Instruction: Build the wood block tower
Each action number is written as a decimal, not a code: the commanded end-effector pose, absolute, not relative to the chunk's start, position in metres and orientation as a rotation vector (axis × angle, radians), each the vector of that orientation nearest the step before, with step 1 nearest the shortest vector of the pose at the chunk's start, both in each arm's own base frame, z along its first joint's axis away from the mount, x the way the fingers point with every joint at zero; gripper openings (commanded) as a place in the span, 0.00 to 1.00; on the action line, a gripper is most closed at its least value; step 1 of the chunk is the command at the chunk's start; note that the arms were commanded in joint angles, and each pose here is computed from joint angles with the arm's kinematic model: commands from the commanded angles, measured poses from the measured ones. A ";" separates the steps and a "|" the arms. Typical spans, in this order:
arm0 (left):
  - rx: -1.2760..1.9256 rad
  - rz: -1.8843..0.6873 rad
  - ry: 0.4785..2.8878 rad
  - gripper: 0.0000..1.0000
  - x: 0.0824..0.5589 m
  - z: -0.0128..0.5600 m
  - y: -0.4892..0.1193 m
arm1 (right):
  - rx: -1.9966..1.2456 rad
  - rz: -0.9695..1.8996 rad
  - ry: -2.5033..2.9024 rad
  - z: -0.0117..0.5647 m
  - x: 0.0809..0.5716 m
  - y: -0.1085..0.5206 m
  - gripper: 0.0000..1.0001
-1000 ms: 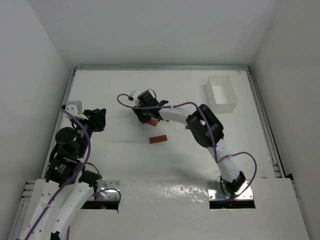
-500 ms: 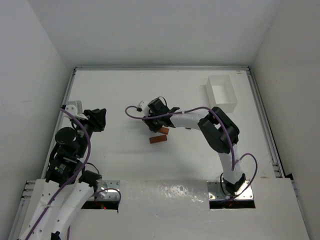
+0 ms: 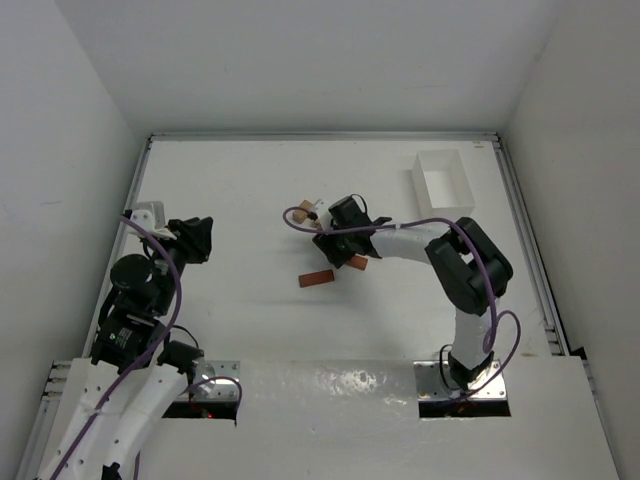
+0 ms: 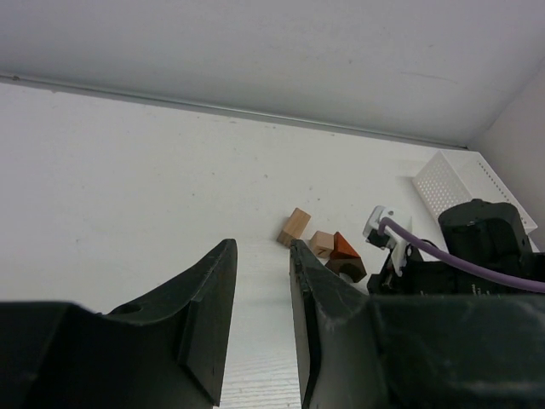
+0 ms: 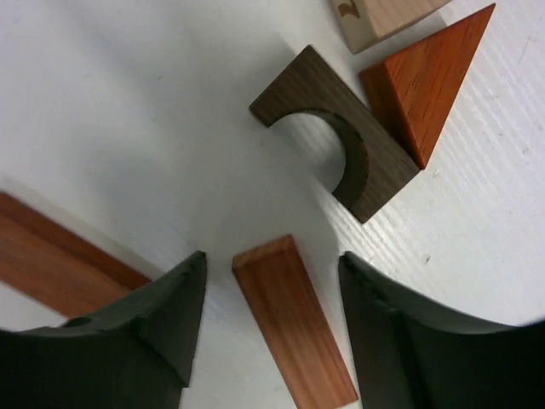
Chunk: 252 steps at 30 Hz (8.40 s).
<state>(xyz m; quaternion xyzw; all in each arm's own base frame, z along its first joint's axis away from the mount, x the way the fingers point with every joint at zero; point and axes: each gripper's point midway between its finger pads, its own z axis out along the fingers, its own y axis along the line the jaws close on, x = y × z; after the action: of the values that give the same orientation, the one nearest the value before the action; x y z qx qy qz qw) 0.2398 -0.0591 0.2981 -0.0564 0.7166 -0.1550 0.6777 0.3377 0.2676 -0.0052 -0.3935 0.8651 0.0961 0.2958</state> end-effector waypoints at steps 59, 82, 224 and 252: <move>-0.126 -0.351 1.566 0.29 0.243 0.309 -0.058 | -1.495 0.440 2.095 0.014 0.308 0.359 0.25; -0.121 -0.358 1.567 0.29 0.243 0.309 -0.059 | -1.111 0.310 2.272 0.023 0.313 0.360 0.23; 0.075 -0.995 1.865 0.00 0.269 0.194 -0.244 | -0.894 1.127 1.879 0.183 0.238 0.301 0.57; 0.481 -1.319 1.640 0.00 0.185 0.234 -0.268 | -1.401 1.560 1.523 0.210 0.195 0.318 0.70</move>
<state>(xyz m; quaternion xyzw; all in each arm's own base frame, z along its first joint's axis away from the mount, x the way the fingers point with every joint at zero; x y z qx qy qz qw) 0.1909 -0.2626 0.2076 0.1729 0.7082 -0.5185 0.4469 0.2047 0.3151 0.1872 -0.4906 0.6178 0.5572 0.2591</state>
